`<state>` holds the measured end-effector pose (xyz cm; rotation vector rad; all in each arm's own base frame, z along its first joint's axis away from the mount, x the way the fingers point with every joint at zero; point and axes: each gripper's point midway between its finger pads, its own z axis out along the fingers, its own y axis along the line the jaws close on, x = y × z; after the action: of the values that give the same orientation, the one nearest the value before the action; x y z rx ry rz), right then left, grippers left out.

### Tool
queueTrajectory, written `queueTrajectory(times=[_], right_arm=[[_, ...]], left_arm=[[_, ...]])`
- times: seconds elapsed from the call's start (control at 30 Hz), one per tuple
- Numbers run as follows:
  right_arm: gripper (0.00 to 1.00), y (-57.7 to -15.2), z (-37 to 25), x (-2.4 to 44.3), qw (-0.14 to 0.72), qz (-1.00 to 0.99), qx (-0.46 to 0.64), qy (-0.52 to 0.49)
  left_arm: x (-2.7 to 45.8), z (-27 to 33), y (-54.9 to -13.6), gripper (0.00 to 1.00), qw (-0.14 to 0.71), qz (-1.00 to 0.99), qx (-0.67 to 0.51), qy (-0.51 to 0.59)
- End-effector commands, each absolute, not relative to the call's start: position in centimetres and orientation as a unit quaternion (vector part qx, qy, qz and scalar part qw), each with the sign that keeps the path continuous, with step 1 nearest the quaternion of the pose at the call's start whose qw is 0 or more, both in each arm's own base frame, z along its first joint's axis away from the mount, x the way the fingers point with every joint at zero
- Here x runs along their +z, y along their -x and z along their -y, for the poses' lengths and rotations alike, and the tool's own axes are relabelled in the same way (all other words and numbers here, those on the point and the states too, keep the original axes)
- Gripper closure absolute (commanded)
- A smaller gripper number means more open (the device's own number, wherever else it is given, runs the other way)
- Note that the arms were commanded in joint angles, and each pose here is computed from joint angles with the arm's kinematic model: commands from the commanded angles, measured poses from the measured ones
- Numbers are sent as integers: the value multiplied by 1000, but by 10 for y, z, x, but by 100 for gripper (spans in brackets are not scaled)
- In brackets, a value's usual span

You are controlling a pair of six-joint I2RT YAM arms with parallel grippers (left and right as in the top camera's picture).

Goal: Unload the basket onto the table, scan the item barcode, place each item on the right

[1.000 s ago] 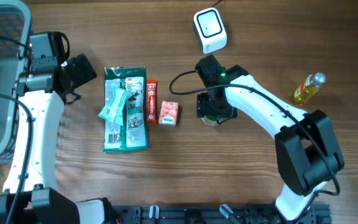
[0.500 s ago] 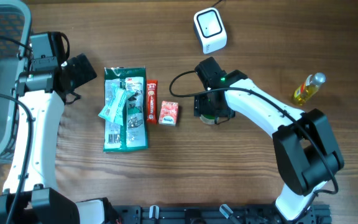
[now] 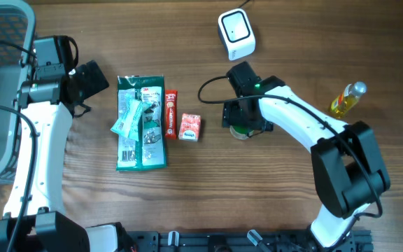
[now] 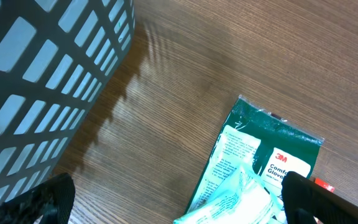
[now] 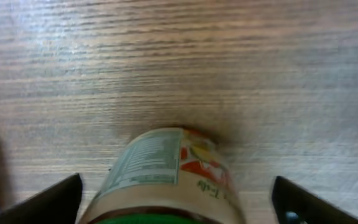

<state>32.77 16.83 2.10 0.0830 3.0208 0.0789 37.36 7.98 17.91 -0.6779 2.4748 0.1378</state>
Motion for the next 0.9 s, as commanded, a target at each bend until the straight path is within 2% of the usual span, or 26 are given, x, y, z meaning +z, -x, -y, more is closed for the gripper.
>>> queueTrajectory(times=[0.0, 0.1, 0.13, 0.17, 0.2, 0.5, 0.53, 0.6, 0.67, 0.77, 0.87], right_arm=[[0, -348, -177, 46, 103, -992, 34, 62], [0, -355, -180, 47, 119, -986, 34, 112], [4, -354, -180, 47, 118, -985, 33, 118], [13, -354, -180, 47, 116, -986, 33, 117], [16, -349, -181, 46, 105, -988, 40, 103], [30, -329, -176, 38, 63, -993, 40, 91], [32, -327, -173, 36, 60, -994, 35, 79], [35, -326, -158, 34, 62, -998, -1, -9], [35, -329, -150, 34, 72, -995, -19, -72], [34, -331, -151, 35, 77, -992, -15, -94], [22, -329, -151, 34, 72, -995, -16, -69]], left_arm=[[182, -82, -375, 0, 287, -920, 51, 262], [182, -82, -375, 0, 287, -920, 51, 262], [182, -82, -375, 0, 287, -920, 51, 262], [182, -82, -375, 0, 287, -920, 51, 262], [182, -82, -375, 0, 287, -920, 51, 262], [182, -82, -375, 0, 287, -920, 51, 262], [182, -82, -375, 0, 287, -920, 51, 262], [182, -82, -375, 0, 287, -920, 51, 262], [182, -82, -375, 0, 287, -920, 51, 262], [182, -82, -375, 0, 287, -920, 51, 262], [182, -82, -375, 0, 287, -920, 51, 262]])
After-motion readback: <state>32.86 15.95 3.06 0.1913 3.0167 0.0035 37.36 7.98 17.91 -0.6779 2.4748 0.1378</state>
